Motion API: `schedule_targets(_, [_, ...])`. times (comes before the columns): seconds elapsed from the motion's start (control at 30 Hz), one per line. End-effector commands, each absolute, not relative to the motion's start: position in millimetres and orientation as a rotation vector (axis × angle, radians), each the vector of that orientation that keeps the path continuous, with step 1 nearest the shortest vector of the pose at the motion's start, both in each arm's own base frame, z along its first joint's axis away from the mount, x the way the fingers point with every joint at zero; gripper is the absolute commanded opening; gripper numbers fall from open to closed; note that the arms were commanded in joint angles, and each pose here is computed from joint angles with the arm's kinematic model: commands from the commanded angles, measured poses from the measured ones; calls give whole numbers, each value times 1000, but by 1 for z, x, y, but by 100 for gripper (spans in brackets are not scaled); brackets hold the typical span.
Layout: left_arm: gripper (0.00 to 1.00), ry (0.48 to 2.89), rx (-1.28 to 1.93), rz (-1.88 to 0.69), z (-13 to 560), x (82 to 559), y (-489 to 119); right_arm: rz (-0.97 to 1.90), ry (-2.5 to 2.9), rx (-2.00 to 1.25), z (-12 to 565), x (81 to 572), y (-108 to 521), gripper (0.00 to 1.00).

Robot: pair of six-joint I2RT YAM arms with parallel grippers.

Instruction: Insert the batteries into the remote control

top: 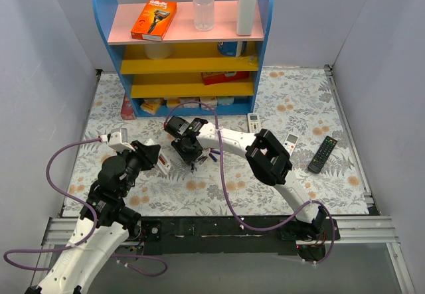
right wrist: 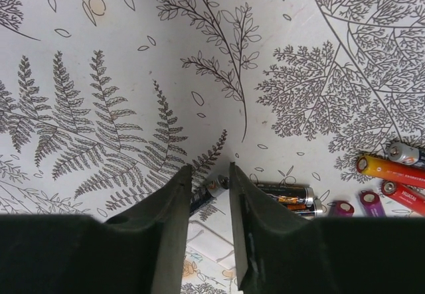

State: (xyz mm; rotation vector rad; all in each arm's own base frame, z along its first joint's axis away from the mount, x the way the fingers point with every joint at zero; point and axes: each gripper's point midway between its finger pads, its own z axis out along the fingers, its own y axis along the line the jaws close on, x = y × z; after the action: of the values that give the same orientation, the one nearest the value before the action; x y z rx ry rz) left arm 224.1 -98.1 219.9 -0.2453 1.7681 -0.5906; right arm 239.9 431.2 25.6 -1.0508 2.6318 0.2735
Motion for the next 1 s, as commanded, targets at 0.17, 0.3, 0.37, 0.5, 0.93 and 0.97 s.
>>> schedule_targets(0.17, [0,1719,-242,-602,230,224,-96,254,2670,-904,46,236,427,39])
schedule_targets(0.3, [0,1720,-242,-601,229,224,-97,235,2691,-835,45,234,421,40])
schedule_targets(0.37, [0,1719,-242,-602,230,224,-96,244,2675,-800,49,237,422,45])
schedule_targets(0.5, [0,1725,-235,-605,229,224,-98,242,2694,-766,48,235,419,45])
schedule_targets(0.93, [0,1727,-223,-616,228,224,-100,295,2759,-760,32,224,426,23])
schedule_targets(0.97, [0,1724,-222,-619,229,224,-101,291,2762,-758,32,224,425,21])
